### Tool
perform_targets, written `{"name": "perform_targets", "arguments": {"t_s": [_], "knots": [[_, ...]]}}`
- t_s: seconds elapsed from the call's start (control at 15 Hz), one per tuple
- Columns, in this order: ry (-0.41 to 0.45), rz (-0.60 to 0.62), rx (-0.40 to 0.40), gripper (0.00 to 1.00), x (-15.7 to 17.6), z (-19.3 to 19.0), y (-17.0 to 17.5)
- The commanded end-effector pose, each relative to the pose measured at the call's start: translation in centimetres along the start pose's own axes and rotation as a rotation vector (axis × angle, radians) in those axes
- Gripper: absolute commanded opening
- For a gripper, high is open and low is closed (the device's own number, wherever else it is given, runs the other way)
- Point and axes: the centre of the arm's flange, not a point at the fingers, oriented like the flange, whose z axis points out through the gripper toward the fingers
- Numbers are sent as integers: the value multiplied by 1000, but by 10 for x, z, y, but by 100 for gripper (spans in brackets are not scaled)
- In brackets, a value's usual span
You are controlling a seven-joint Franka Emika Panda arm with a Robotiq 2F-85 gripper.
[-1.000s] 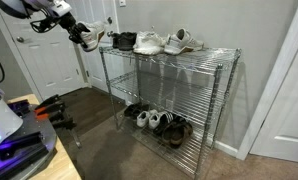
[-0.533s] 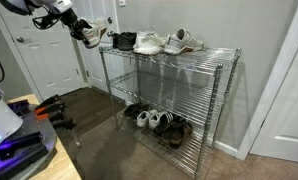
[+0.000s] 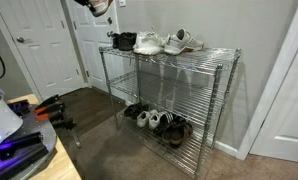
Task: Move the sneaker from the second shelf to the right side of the topmost shelf.
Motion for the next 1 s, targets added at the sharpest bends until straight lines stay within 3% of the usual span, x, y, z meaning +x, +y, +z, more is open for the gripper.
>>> {"name": "perform_targets", "arguments": {"t_s": [0.0, 0.33, 0.6, 0.8, 0.93], "knots": [[76, 121, 32, 6, 56, -28, -30], [164, 328, 89, 6, 127, -39, -46], [242, 459, 102, 6, 158, -37, -45], [259, 522, 55, 6, 166, -24, -38], [244, 562, -17, 6, 168, -14, -33]]}}
